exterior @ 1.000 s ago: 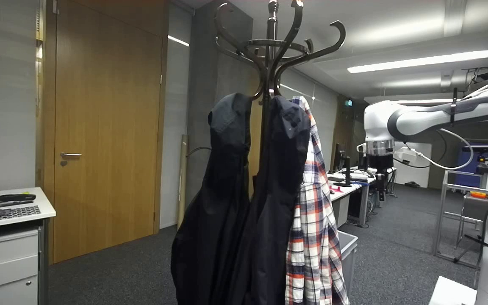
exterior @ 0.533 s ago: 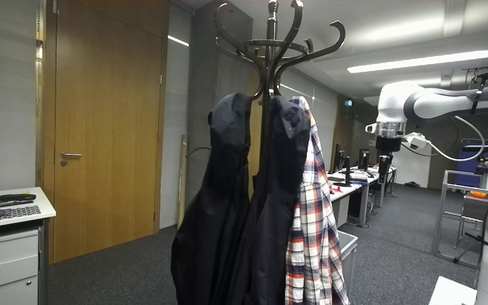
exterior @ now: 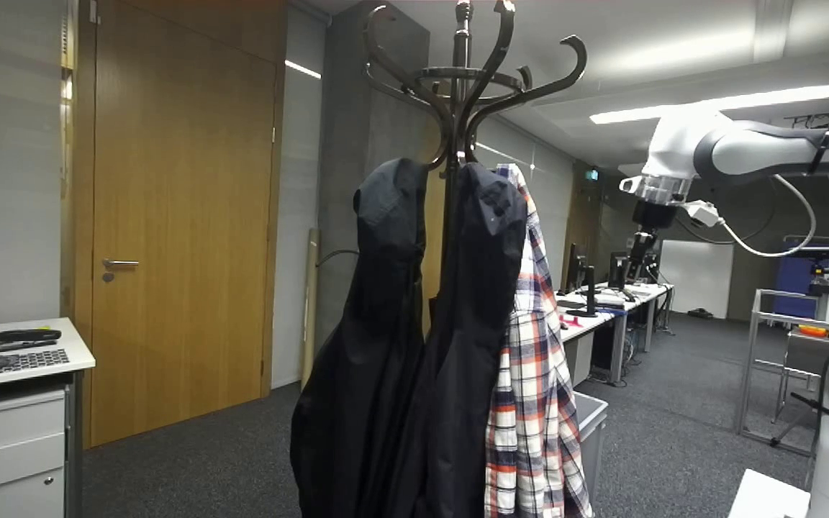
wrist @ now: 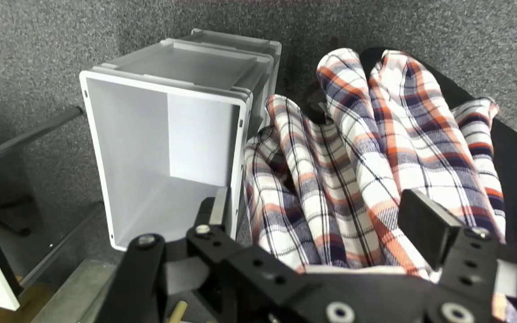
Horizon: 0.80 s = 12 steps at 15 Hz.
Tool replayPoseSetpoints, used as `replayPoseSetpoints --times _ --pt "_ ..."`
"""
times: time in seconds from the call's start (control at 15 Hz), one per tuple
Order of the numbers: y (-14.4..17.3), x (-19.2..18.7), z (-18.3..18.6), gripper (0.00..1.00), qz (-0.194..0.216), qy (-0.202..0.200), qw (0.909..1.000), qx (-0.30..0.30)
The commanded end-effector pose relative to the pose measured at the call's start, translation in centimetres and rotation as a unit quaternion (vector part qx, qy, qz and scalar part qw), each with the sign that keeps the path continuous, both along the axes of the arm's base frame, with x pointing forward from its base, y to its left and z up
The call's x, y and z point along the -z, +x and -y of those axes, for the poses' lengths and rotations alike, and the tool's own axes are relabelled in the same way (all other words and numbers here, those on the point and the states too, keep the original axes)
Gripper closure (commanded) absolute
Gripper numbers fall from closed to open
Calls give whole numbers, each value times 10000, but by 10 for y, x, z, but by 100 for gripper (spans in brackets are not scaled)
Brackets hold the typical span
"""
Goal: Put the shirt inside the grey object
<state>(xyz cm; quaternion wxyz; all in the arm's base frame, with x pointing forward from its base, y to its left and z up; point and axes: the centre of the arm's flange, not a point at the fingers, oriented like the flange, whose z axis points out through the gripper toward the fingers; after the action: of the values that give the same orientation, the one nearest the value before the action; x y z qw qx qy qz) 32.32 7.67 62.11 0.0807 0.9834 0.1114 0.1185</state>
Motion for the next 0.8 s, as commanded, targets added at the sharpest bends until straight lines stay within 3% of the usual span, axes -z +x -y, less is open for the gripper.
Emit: replayPoseSetpoints --times 0.0,0.53,0.73 --pt "11 -31 -13 0 601 21 9978 -289" --pt "12 -59 -19 0 1538 91 9864 -580" --pt "12 -63 -20 0 1711 -9 9824 -750"
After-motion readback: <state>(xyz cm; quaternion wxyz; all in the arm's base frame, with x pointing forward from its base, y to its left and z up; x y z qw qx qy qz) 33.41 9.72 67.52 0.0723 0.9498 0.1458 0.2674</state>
